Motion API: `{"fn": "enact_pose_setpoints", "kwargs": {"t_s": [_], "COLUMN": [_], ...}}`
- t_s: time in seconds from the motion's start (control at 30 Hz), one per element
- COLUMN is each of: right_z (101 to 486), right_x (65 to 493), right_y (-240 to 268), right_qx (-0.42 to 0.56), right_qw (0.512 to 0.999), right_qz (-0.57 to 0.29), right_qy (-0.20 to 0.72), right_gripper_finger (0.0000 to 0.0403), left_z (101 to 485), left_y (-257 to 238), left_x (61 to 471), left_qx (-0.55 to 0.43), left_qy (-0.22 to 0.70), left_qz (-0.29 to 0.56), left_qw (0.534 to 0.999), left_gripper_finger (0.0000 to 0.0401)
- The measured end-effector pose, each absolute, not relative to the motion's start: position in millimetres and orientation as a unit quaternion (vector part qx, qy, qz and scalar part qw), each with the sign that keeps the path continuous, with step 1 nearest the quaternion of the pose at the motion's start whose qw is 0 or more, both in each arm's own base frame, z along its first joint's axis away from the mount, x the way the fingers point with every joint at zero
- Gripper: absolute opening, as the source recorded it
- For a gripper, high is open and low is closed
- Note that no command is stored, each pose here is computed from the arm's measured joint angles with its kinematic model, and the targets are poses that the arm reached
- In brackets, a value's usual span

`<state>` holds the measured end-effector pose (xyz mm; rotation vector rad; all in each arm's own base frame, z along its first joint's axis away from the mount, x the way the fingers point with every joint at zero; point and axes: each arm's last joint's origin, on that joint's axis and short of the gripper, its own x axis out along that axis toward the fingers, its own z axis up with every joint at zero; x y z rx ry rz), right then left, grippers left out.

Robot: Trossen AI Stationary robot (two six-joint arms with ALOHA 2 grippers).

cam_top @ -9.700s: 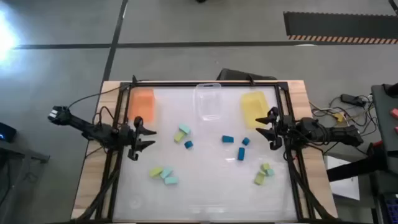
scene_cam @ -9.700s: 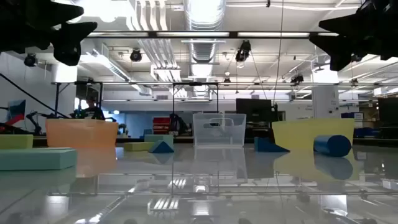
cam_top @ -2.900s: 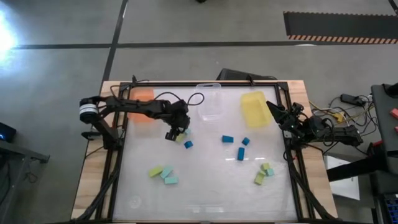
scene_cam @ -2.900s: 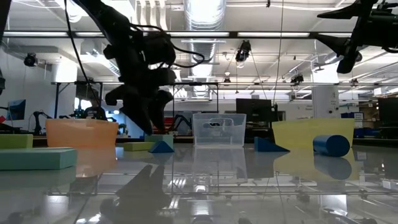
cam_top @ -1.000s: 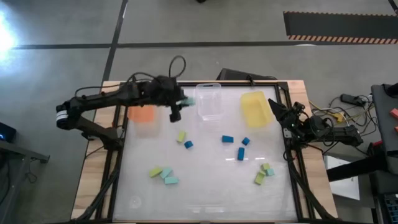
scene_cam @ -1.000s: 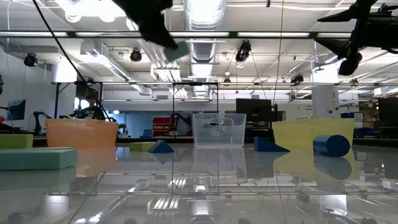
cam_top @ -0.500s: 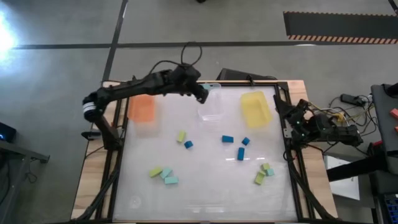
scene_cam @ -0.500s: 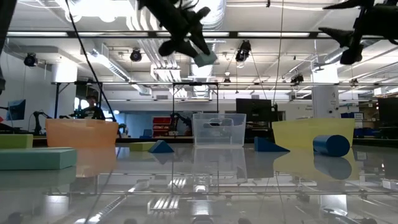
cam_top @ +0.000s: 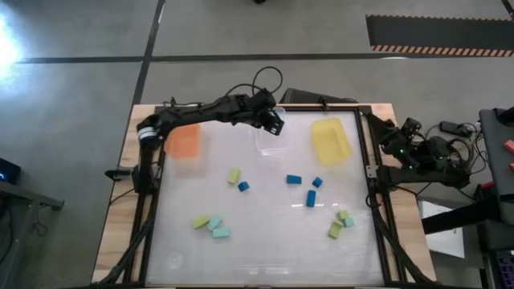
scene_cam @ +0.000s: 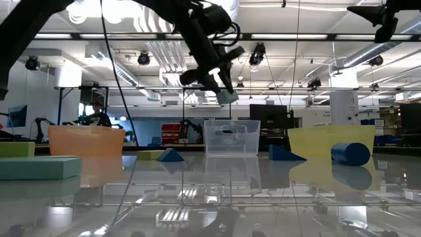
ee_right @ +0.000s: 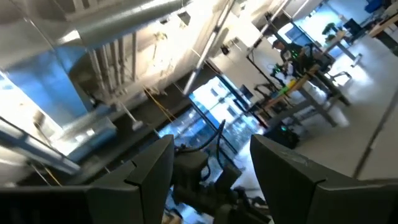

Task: Sort & place blocks by color
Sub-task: Put the light blue block into the transparent bin, then put the blue block into the yellow bin

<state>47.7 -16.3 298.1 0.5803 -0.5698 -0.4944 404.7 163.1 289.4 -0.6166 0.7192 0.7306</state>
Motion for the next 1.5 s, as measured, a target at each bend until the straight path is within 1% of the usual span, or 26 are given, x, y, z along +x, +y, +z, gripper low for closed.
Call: {"fn": "enact_pose_setpoints", "kwargs": {"t_s": [0.13,0.47,0.8,0.9,1.13,1.37,1.5], "right_z": [309,314,314,315,315,315,314], "right_x": [46,56,59,58,58,58,60], "right_y": [-16,-16,-16,-16,-16,-16,-16], "right_qx": [0.273,0.267,0.270,0.270,0.270,0.270,0.291], "right_qw": [0.895,0.902,0.902,0.902,0.902,0.902,0.897], "right_qz": [-0.245,-0.253,-0.254,-0.253,-0.253,-0.253,-0.247], "right_qy": [-0.253,-0.227,-0.222,-0.224,-0.224,-0.224,-0.224], "right_gripper_finger": [0.0203,0.0203,0.0203,0.0203,0.0203,0.0203,0.0203], "left_z": [276,246,231,229,229,229,241], "left_y": [168,173,180,180,180,180,177], "left_x": [413,425,431,430,431,431,427], "left_qx": [-0.262,-0.259,-0.242,-0.243,-0.243,-0.244,-0.248], "left_qy": [0.364,0.392,0.383,0.386,0.384,0.384,0.379], "left_qz": [0.345,0.351,0.380,0.380,0.379,0.380,0.371], "left_qw": [0.825,0.810,0.807,0.805,0.806,0.806,0.811], "left_gripper_finger": [0.0116,0.0116,0.0117,0.0126,0.0167,0.0172,0.0173]}}
